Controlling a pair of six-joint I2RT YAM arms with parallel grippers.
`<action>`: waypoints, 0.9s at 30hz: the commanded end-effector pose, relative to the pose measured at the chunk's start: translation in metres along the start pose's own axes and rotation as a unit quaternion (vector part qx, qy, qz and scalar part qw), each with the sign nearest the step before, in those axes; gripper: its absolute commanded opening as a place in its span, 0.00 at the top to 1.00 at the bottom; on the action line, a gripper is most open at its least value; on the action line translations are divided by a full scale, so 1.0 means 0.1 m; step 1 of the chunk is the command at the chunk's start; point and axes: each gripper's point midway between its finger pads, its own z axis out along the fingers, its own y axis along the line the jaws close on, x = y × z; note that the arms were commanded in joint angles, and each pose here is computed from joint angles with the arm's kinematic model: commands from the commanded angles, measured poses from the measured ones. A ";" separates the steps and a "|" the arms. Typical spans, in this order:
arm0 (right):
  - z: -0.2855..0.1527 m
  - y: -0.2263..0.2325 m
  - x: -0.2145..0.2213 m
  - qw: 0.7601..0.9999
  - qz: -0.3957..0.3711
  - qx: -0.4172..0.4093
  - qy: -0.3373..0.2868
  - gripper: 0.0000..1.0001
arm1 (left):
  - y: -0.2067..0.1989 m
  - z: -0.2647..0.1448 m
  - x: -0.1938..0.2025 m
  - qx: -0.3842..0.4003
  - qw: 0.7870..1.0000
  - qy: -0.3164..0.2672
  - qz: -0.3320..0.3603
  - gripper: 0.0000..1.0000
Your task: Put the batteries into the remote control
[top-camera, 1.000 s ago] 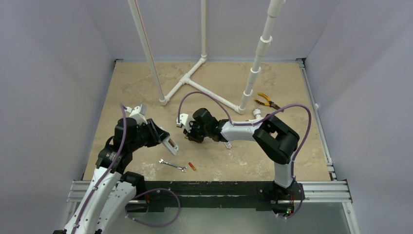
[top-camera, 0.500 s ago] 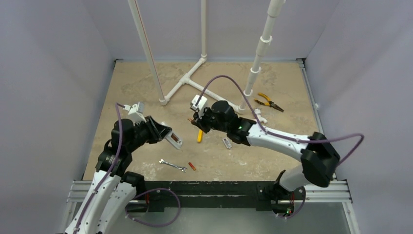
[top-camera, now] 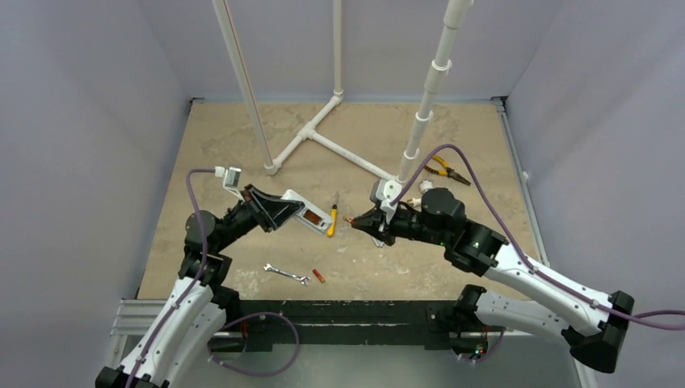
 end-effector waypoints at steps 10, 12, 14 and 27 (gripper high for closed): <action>-0.43 0.23 -0.20 0.997 -0.047 -0.043 -0.041 1.00 | -0.95 0.03 0.10 0.263 0.962 0.037 0.060 1.00; -0.44 0.23 -0.20 0.997 -0.046 -0.042 -0.039 1.00 | -0.99 0.05 0.14 0.280 0.957 0.043 0.058 1.00; -0.44 0.24 -0.20 0.997 -0.045 -0.045 -0.037 1.00 | -1.02 0.06 0.16 0.295 0.953 0.044 0.059 1.00; -0.47 0.08 -0.23 0.998 -0.028 0.005 -0.047 1.00 | -0.99 0.08 0.25 0.320 0.943 0.055 0.074 1.00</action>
